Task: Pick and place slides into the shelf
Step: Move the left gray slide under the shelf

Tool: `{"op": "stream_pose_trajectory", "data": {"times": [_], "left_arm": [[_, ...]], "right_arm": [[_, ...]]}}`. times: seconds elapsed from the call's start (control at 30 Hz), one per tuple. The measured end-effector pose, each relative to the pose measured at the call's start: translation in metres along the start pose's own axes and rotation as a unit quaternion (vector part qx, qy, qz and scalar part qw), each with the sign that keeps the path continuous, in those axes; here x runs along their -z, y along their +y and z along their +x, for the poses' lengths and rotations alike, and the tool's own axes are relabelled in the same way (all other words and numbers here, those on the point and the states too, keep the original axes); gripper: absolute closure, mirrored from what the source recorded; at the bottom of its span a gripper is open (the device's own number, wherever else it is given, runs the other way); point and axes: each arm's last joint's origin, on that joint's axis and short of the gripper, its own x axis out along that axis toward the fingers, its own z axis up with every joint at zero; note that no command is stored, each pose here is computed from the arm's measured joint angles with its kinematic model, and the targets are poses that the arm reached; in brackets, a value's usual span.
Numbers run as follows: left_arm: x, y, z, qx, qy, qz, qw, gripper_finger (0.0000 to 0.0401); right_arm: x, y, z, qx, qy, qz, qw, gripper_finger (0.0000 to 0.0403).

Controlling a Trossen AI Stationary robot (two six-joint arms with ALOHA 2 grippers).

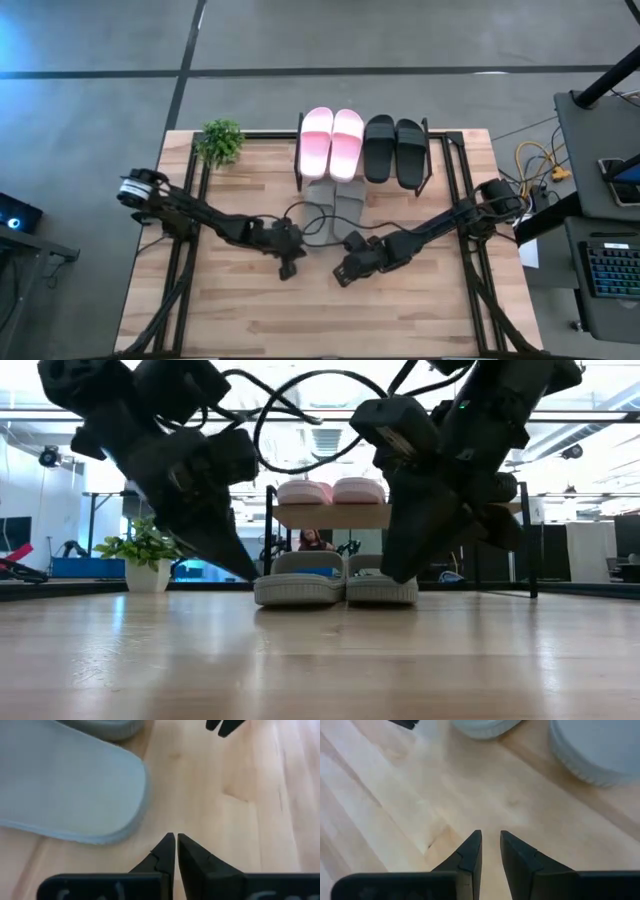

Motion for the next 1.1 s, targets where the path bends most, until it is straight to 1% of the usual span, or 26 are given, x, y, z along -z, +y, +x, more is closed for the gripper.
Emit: {"op": "stream_pose_trajectory", "data": {"times": [0.1,0.3,0.43,0.5,0.6,0.73,0.87,1.1], "left_arm": [[0.001,0.001,0.006,-0.013,-0.007,0.001,1.000,0.0396],[0.004,0.013,0.024,-0.043,0.008,0.017,0.999,0.0396],[-0.005,0.018,0.035,-0.050,-0.004,0.011,0.999,0.0396],[-0.010,0.022,0.039,-0.065,-0.013,0.007,0.998,0.0396],[-0.016,0.027,0.039,-0.103,-0.029,0.022,0.994,0.0396],[-0.019,0.041,0.036,-0.164,-0.035,0.015,0.986,0.0396],[-0.019,0.053,0.035,-0.189,-0.027,0.004,0.982,0.0396],[-0.026,0.067,0.034,-0.227,-0.046,-0.008,0.973,0.0396]], "right_arm": [[-0.001,-0.001,0.000,0.006,-0.010,0.005,1.000,0.0339],[-0.003,-0.003,-0.001,0.024,-0.032,0.007,0.999,0.0339],[-0.004,-0.004,-0.001,0.029,-0.038,0.014,0.999,0.0339],[-0.003,-0.005,-0.001,0.031,-0.038,0.015,0.999,0.0339],[-0.002,-0.005,-0.002,0.037,-0.034,0.014,0.999,0.0339],[0.001,-0.007,-0.003,0.048,-0.029,0.018,0.998,0.0339],[0.006,-0.009,-0.005,0.064,-0.023,0.022,0.997,0.0339],[0.012,-0.008,-0.008,0.068,-0.022,0.031,0.997,0.0339]]}}
